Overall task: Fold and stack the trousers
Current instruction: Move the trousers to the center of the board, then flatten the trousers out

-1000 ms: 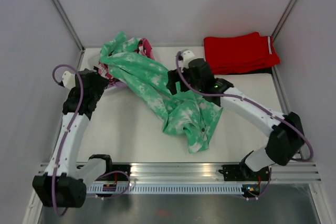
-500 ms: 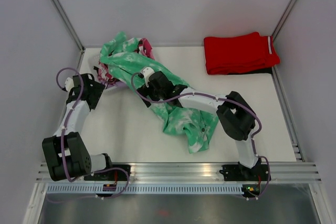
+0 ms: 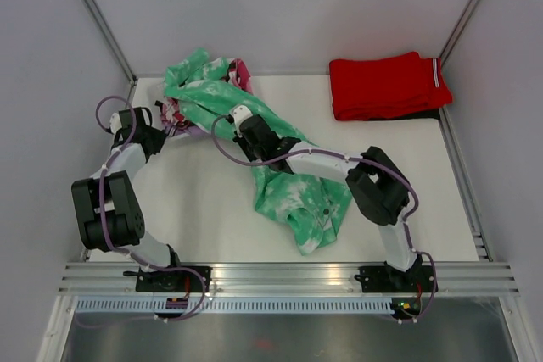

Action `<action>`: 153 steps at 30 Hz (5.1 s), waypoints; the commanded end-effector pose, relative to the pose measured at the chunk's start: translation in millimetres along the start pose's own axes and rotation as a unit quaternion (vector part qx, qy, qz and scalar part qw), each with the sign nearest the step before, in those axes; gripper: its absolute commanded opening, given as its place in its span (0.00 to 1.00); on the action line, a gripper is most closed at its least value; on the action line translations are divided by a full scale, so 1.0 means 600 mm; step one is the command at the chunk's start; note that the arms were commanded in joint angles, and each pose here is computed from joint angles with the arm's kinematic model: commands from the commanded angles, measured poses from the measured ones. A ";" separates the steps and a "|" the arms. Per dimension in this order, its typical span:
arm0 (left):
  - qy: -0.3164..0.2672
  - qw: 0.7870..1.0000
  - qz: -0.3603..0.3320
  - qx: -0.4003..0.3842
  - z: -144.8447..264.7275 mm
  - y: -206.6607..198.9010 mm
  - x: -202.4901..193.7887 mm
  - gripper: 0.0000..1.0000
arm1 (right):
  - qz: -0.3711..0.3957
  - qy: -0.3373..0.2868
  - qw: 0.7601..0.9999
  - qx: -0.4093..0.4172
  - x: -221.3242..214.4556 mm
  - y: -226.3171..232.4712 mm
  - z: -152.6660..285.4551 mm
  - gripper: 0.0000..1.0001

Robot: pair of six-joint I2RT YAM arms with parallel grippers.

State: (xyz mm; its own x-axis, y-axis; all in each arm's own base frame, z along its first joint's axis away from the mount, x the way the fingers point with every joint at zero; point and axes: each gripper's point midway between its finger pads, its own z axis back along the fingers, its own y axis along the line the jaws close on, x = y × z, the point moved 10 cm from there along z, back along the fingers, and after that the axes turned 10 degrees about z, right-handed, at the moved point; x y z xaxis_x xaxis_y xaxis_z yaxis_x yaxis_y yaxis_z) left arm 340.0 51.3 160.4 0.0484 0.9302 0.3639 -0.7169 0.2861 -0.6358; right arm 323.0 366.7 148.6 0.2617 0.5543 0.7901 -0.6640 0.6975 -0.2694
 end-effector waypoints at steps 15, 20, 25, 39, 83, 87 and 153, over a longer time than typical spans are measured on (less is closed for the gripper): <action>-0.054 0.997 -0.048 -0.025 -0.081 -0.128 0.098 0.02 | -0.042 -0.070 0.972 0.220 -0.094 0.040 0.356 0.00; -0.066 0.997 -0.045 -0.006 -0.093 -0.117 0.133 0.02 | -0.078 -0.019 0.975 0.206 -0.183 0.049 0.381 0.00; -0.076 0.996 -0.049 -0.015 -0.087 -0.126 0.176 0.02 | -0.076 0.035 0.977 0.198 -0.214 0.049 0.384 0.45; -0.064 0.968 -0.161 -0.180 0.147 -0.248 0.219 0.98 | -0.089 -0.190 0.976 0.050 0.134 -0.108 0.403 0.98; 0.081 0.932 -0.289 -0.205 0.098 -0.113 -0.160 0.02 | -0.088 -0.196 0.945 0.247 0.055 -0.115 0.240 0.00; 0.015 0.937 -0.264 -0.228 0.228 -0.097 -0.119 0.02 | -0.069 -0.195 0.935 0.288 0.037 -0.070 0.282 0.00; -0.043 0.986 -0.156 -0.032 0.312 0.048 -0.161 0.02 | -0.318 0.084 0.936 -0.126 -0.225 -0.068 0.314 0.54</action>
State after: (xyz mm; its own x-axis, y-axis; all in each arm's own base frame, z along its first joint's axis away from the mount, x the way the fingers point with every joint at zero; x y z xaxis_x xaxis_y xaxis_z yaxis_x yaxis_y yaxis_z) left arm 223.9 -94.1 287.6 0.2408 0.6830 0.6895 -0.2863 0.7288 -0.6219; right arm 181.0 178.9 150.5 0.6608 0.1426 0.7369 -0.2716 0.9607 0.0577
